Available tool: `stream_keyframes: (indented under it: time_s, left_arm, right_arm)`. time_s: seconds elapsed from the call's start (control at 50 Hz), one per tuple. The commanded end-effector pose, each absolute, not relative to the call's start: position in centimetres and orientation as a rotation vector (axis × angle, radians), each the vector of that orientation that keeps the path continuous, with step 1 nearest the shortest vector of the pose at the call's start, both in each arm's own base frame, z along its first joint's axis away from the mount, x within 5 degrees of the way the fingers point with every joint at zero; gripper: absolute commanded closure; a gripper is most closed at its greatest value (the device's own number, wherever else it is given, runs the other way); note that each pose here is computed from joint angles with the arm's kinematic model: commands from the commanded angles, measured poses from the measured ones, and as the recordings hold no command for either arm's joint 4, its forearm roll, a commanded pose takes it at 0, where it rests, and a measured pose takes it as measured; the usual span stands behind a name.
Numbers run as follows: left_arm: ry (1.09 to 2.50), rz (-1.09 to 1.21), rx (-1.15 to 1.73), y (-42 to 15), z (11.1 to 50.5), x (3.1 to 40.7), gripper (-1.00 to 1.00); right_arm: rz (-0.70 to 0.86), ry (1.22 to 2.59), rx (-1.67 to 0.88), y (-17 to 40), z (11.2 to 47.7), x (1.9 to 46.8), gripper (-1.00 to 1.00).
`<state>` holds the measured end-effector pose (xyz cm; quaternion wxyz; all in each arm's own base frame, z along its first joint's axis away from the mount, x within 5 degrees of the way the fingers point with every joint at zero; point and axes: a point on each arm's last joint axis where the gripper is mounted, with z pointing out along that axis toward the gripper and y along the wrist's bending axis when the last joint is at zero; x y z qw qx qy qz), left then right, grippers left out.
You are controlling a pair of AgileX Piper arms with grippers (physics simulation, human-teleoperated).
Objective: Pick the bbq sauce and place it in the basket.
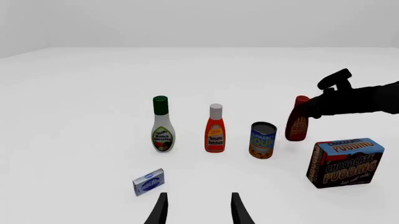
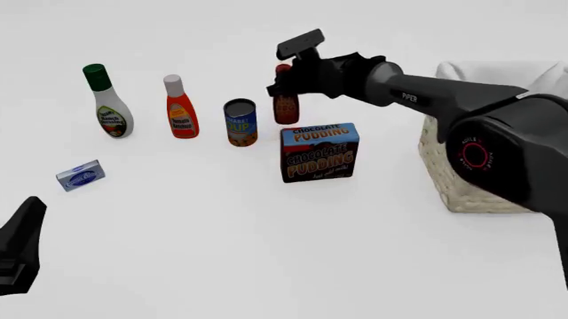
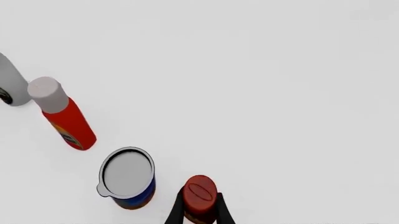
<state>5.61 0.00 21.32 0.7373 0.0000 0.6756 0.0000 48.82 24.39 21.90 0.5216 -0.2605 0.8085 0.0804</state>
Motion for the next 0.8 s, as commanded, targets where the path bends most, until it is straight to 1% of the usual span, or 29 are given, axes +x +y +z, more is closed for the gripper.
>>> stream_keyframes:
  time_s: [0.02, 0.3, 0.52, 0.72, 0.8]
  left_arm:
    - [1.484, 0.000, 0.000, 0.0, 21.3, 5.6, -1.00]
    - [1.484, 0.000, 0.000, 0.0, 21.3, 5.6, -1.00]
    - [1.484, 0.000, 0.000, 0.0, 21.3, 5.6, -1.00]
    - [1.484, 0.000, 0.000, 0.0, 21.3, 5.6, -1.00]
    - [1.484, 0.000, 0.000, 0.0, 21.3, 5.6, -1.00]
  right_arm:
    - [0.200, 1.881, -0.602, 23.5, 26.0, 47.1, 1.00]
    - [0.202, 1.838, -0.586, 22.3, 29.6, 45.0, 1.00]
    - [0.213, 1.812, -0.580, 21.8, 31.7, 43.3, 1.00]
    - [0.216, 1.767, -0.585, 21.2, 35.3, 41.2, 1.00]
    - [0.216, 1.765, -0.591, 21.1, 36.0, 40.6, 1.00]
